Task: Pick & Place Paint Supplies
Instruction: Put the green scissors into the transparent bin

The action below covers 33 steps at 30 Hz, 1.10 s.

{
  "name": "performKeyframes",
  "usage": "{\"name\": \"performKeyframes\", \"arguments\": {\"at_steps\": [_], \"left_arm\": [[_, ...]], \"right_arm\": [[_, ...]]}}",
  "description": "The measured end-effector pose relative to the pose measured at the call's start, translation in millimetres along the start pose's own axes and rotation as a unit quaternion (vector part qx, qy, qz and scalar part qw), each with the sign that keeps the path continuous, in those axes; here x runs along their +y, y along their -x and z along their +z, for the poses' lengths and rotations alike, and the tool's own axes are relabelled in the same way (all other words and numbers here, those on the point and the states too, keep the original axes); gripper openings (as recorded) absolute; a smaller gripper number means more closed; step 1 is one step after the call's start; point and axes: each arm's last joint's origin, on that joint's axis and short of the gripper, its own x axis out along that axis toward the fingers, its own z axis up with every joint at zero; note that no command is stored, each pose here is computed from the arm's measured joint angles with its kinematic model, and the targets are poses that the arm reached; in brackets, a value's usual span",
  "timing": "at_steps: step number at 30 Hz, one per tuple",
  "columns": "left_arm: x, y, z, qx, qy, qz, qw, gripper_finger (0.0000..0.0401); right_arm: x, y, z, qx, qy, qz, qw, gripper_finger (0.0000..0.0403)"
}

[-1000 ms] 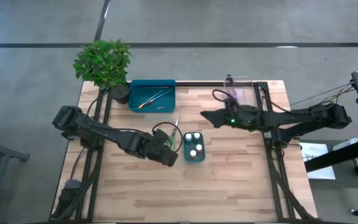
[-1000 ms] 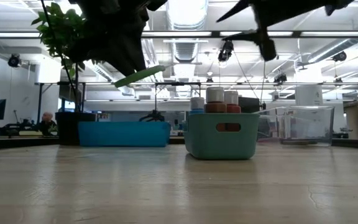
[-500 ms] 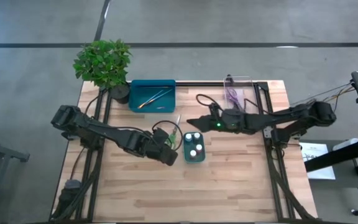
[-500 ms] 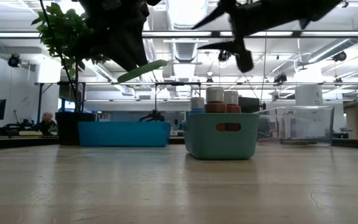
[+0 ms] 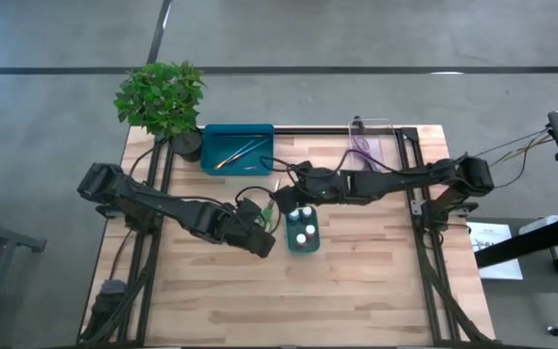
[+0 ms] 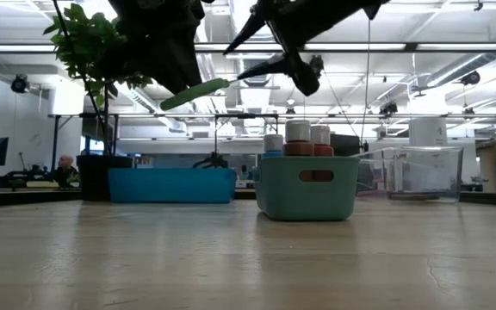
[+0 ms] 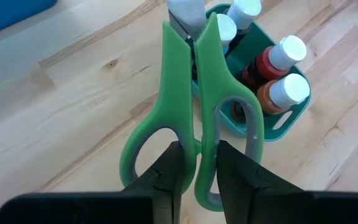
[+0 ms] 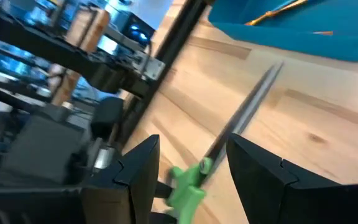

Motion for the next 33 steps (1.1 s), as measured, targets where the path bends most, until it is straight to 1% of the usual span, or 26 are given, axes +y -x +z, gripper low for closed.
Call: {"name": "performKeyframes", "arguments": {"at_steps": [4, 6, 11, 15, 19, 21, 25, 29, 33], "left_arm": [[2, 0, -1, 0.003, -0.002, 0.007, 1.0, 0.0073], [2, 0, -1, 0.004, -0.004, 0.008, 1.0, 0.0073], [1, 1, 0, 0.001, -0.001, 0.002, 1.0, 0.0073], [-1, 2, 2, -0.005, 0.001, -0.011, 1.0, 0.0073], [-2, 2, 2, -0.007, 0.003, -0.014, 1.0, 0.0072], [-3, 2, 2, -0.008, 0.003, -0.017, 1.0, 0.0072], [-4, 2, 3, -0.01, -0.001, -0.022, 1.0, 0.0072], [-5, 2, 3, -0.013, -0.002, -0.028, 1.0, 0.0072], [-5, 2, 3, -0.013, -0.003, -0.028, 1.0, 0.0071]], "right_arm": [[6, 3, 4, 0.0, 0.013, -0.001, 1.0, 0.0183], [8, 9, 6, -0.006, 0.012, 0.007, 1.0, 0.0183], [-6, 17, 0, 0.0, -0.009, -0.01, 1.0, 0.0183], [-20, 14, -9, 0.005, -0.03, -0.02, 0.999, 0.0183], [-25, 12, -10, -0.016, -0.049, 0.009, 0.999, 0.0183], [-26, 12, -7, -0.024, -0.054, 0.012, 0.998, 0.0183], [-28, 10, -3, -0.028, -0.05, 0.009, 0.998, 0.0183], [-25, 4, 0, -0.015, -0.046, 0.017, 0.999, 0.0183], [-24, -5, -1, -0.01, -0.041, 0.011, 0.999, 0.0183]]}}
